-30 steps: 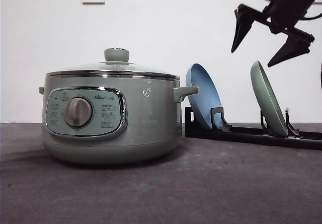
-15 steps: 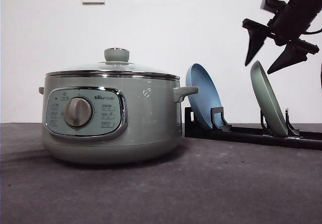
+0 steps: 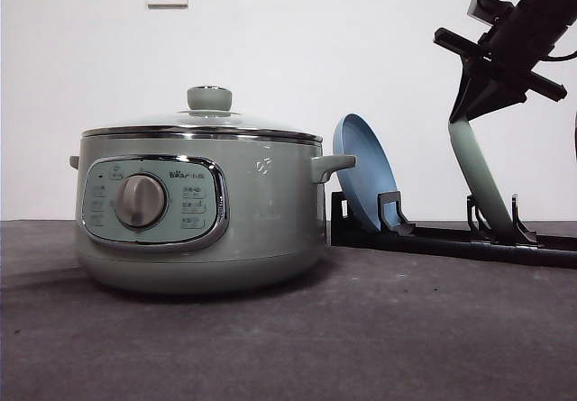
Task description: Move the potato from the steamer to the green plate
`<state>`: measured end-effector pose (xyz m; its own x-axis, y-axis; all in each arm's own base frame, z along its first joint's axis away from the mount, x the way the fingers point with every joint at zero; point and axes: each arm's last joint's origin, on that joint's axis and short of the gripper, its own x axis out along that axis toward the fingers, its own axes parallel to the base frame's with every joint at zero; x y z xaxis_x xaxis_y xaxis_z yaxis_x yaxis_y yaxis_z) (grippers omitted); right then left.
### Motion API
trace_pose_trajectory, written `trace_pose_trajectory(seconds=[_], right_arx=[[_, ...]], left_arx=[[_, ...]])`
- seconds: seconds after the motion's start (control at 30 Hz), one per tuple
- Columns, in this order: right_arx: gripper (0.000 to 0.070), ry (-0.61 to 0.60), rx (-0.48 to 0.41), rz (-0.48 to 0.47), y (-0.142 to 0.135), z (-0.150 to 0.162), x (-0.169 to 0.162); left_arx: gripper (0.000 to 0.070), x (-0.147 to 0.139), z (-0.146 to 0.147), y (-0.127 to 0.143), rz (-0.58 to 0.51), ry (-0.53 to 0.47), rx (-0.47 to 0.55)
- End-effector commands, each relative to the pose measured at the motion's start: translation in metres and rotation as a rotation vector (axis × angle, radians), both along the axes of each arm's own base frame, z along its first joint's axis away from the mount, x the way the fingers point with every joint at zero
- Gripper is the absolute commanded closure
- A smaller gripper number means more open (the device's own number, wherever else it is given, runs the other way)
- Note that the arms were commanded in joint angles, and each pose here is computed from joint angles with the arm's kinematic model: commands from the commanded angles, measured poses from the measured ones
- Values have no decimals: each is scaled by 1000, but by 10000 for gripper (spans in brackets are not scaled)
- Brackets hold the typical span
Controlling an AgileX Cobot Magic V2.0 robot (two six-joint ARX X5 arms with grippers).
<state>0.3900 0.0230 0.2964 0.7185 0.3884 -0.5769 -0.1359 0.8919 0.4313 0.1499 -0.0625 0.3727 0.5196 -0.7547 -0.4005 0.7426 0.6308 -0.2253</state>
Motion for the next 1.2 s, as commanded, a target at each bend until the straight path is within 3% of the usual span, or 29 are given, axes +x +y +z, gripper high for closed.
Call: trace_pose_trajectory(seconds=[0.0, 0.27, 0.5, 0.7, 0.93, 1.17], right_arx=[[697, -5, 30, 0, 0, 2, 5], [697, -70, 94, 29, 1, 35, -15], [697, -152, 108, 118, 3, 83, -62], [697, -190, 21, 222, 11, 114, -119], [697, -176, -99, 351, 31, 129, -180], [697, -102, -298, 405, 50, 126, -232]], left_arx=[[0, 0, 7, -1, -20, -27, -7], [0, -1, 7, -1, -19, -20, -6], [0, -1, 6, -1, -18, -12, -6], [0, -2, 6, -1, -16, 2, -7], [0, -2, 6, -1, -16, 5, -6], [0, -2, 6, -1, -16, 3, -6]])
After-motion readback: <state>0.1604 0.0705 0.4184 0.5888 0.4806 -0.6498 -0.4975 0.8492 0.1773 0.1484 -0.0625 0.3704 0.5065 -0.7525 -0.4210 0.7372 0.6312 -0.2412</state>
